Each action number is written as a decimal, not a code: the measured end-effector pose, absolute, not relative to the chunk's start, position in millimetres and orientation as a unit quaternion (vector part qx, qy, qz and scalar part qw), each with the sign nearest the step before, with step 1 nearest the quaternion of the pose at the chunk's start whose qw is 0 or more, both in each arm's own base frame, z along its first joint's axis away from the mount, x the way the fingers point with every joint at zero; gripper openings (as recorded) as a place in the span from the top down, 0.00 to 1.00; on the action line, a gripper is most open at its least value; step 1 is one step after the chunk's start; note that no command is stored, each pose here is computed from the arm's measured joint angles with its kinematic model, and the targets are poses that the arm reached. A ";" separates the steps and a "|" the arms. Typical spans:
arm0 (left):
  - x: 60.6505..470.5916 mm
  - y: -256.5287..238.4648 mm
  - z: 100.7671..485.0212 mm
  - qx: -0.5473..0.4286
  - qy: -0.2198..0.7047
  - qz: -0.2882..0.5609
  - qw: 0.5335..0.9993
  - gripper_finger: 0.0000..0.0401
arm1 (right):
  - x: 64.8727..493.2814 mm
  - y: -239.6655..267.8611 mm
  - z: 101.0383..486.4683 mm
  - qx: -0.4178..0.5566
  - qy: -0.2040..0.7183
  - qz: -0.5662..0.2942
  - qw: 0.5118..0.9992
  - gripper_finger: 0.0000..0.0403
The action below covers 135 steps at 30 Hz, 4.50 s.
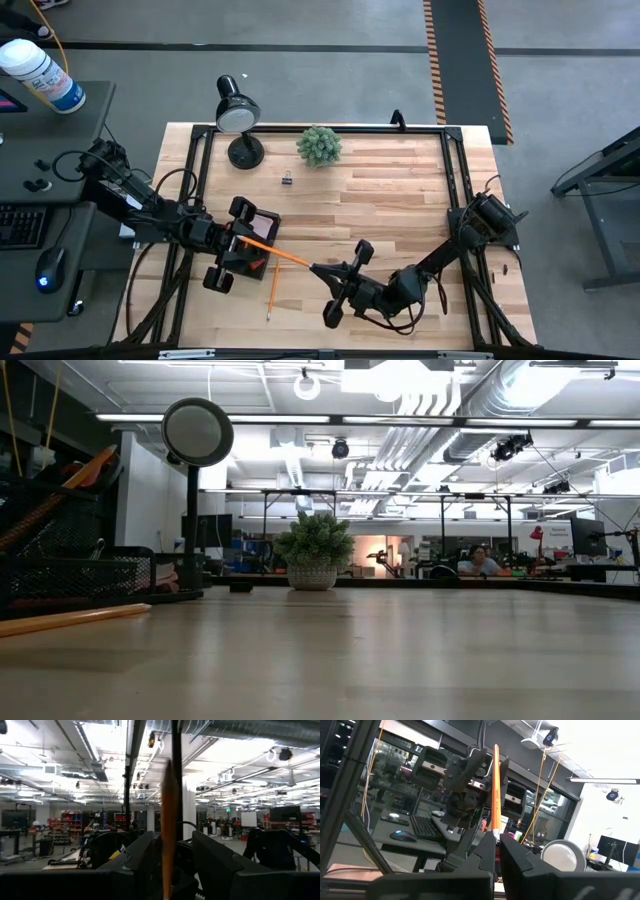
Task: Pick and place office supplies into organizer
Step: Put the right orange pencil into the desk organizer, then put the orange pencil into the desk organizer
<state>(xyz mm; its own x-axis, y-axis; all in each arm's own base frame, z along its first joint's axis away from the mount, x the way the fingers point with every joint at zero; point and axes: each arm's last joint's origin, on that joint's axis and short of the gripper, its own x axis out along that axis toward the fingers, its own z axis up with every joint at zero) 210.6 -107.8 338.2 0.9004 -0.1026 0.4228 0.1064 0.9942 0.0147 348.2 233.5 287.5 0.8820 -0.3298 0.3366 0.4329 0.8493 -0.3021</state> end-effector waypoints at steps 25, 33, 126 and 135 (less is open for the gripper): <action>211.7 -106.7 336.0 -0.003 -0.201 -0.026 0.979 0.98 | 349.4 235.0 283.4 -0.191 -0.117 -0.201 0.954 0.96; 214.2 -105.8 330.5 0.009 -0.169 0.002 0.986 0.99 | 342.1 244.0 282.1 -0.192 -0.100 -0.211 0.953 0.72; 116.4 -103.1 222.7 -0.123 0.312 0.118 0.934 0.82 | 351.7 226.5 200.9 0.001 0.110 -0.263 0.959 0.64; 116.2 -101.5 224.3 -0.114 0.298 0.126 0.939 0.65 | 351.7 226.5 201.0 0.004 0.109 -0.263 0.959 0.63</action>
<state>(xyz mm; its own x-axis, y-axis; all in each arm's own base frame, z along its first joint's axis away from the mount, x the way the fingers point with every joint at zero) 116.2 -101.5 224.3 0.7910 0.1695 -0.5878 -0.3055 0.9419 -0.1395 351.7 226.5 201.0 0.8377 -0.5035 -0.2113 0.5055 0.8615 -0.0488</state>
